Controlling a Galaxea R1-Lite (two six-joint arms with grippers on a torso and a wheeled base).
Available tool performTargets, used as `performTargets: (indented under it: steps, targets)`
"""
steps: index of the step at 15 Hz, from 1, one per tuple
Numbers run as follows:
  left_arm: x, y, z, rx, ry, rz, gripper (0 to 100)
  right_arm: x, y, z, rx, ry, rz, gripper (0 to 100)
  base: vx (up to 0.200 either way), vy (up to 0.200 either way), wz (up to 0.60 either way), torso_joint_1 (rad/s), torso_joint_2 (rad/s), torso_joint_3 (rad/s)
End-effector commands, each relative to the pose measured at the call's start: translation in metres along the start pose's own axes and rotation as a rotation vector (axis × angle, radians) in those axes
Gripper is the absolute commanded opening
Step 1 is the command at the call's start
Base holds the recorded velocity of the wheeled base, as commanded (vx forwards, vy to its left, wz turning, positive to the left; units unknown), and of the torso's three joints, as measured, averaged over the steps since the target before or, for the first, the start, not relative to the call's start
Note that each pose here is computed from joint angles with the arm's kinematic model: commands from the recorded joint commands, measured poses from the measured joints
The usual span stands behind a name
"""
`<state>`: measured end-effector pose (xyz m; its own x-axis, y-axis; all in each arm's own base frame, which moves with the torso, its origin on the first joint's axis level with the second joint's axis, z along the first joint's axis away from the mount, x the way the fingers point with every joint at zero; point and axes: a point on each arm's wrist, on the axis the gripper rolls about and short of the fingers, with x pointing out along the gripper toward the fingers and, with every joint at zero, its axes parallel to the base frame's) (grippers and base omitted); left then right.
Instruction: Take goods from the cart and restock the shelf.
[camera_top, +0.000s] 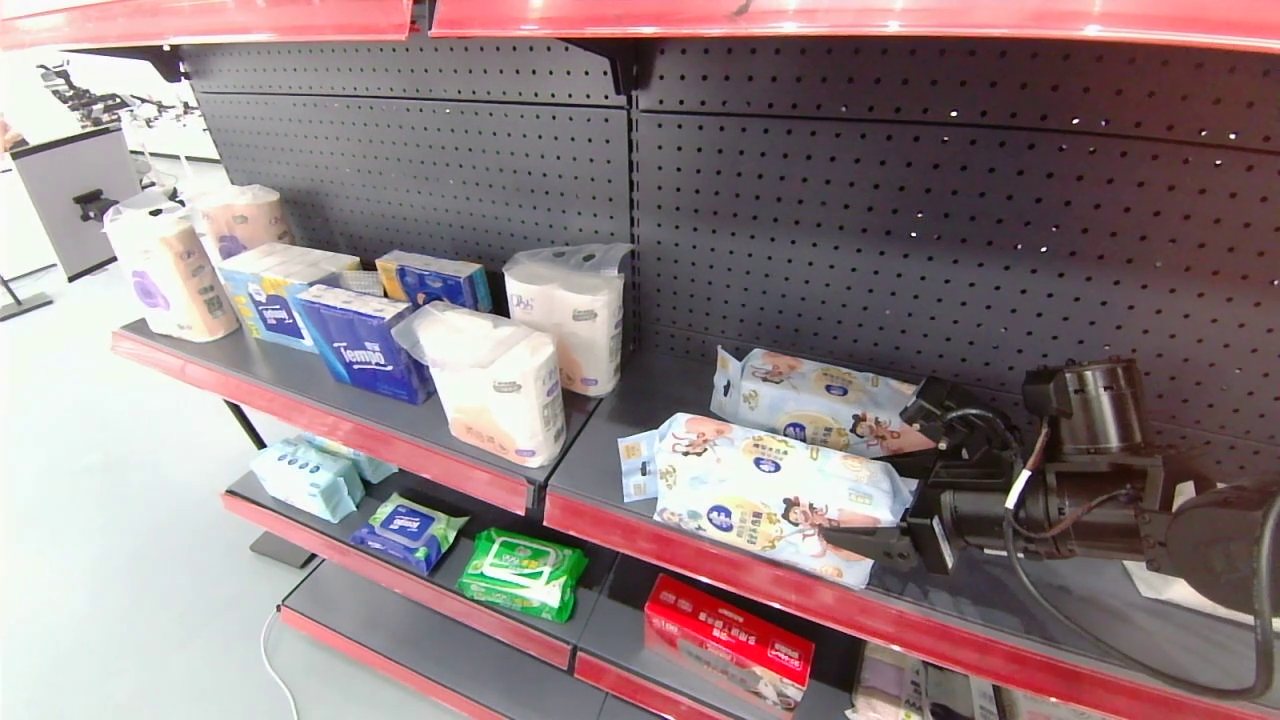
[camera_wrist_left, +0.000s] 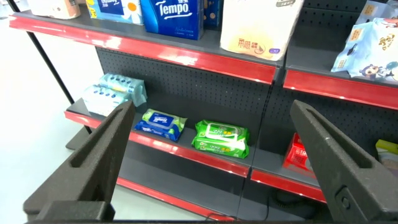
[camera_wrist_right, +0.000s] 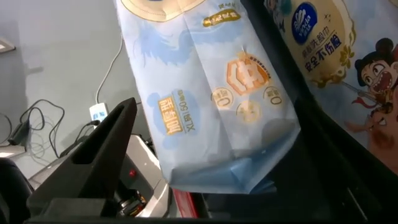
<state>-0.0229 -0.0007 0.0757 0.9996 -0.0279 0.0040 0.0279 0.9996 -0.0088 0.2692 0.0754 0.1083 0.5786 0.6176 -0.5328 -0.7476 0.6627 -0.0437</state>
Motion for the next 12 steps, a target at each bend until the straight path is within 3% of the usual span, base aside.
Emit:
performTargets:
  steps: [1,6,7,12]
  targets:
    - [0.0001,0.0,0.0001,0.0,0.001,0.0,100,0.0048,-0.0016,-0.002,0.003,0.01,0.005,100,0.0,0.0,0.0,0.0,0.0,0.0]
    - [0.0001,0.0,0.0001,0.0,0.001,0.0,100,0.0073,-0.0035,-0.0011,0.0,0.003,0.003,100,0.0,0.0,0.0,0.0,0.0,0.0]
    - [0.0001,0.0,0.0001,0.0,0.001,0.0,100,0.0078,-0.003,-0.0015,-0.002,0.002,0.003,0,0.0,0.0,0.0,0.0,0.0,0.0]
    - [0.0001,0.0,0.0001,0.0,0.001,0.0,100,0.0084,-0.0028,-0.0029,0.001,0.007,0.005,0,0.0,0.0,0.0,0.0,0.0,0.0]
